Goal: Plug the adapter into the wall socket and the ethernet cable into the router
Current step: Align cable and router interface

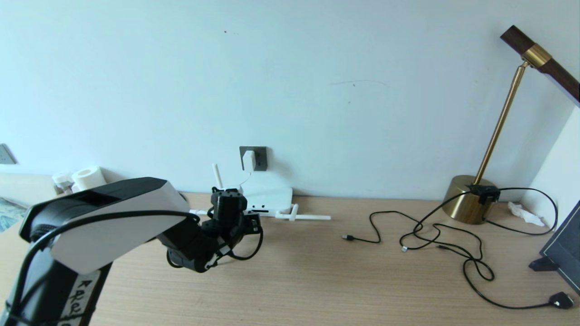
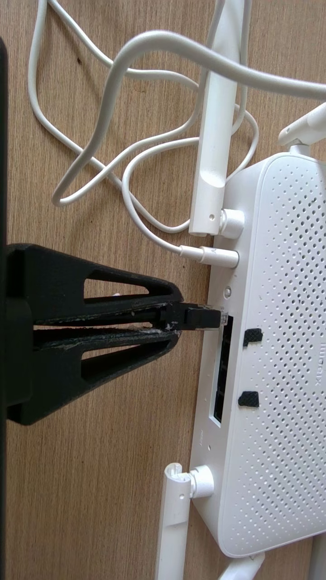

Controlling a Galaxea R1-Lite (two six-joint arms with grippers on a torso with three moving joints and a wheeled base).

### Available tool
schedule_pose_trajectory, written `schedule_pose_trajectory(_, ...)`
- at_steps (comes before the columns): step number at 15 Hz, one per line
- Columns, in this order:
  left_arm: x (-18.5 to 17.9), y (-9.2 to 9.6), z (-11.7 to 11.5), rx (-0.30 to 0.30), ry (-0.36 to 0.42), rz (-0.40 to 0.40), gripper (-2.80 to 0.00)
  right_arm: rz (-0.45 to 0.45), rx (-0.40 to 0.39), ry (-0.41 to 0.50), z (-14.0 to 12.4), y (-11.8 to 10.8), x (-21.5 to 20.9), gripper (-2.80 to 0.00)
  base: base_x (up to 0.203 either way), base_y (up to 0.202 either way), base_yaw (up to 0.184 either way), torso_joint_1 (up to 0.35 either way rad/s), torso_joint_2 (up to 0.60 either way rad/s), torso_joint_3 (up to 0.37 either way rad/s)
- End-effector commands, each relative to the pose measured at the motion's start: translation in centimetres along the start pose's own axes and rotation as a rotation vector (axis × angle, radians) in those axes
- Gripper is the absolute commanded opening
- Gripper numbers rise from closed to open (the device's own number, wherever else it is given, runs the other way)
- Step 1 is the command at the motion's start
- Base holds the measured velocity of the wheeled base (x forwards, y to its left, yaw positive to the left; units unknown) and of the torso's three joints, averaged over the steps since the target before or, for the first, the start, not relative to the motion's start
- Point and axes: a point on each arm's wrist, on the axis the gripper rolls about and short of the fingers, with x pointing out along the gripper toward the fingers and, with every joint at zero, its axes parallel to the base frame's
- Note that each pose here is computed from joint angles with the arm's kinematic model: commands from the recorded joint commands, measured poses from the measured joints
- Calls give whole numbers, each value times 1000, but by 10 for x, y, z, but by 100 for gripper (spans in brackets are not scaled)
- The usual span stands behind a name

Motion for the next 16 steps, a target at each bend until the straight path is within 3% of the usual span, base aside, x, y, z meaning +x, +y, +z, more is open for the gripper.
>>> schedule_pose_trajectory(1, 0, 0, 1, -3, -5, 0, -280, 1, -1, 2, 0, 0, 0, 0, 0, 0, 0, 0, 0, 0)
schedule_pose_trajectory(16, 0, -3, 2, -2, -11, -6, -280, 1, -1, 1, 0, 0, 0, 0, 0, 0, 0, 0, 0, 0)
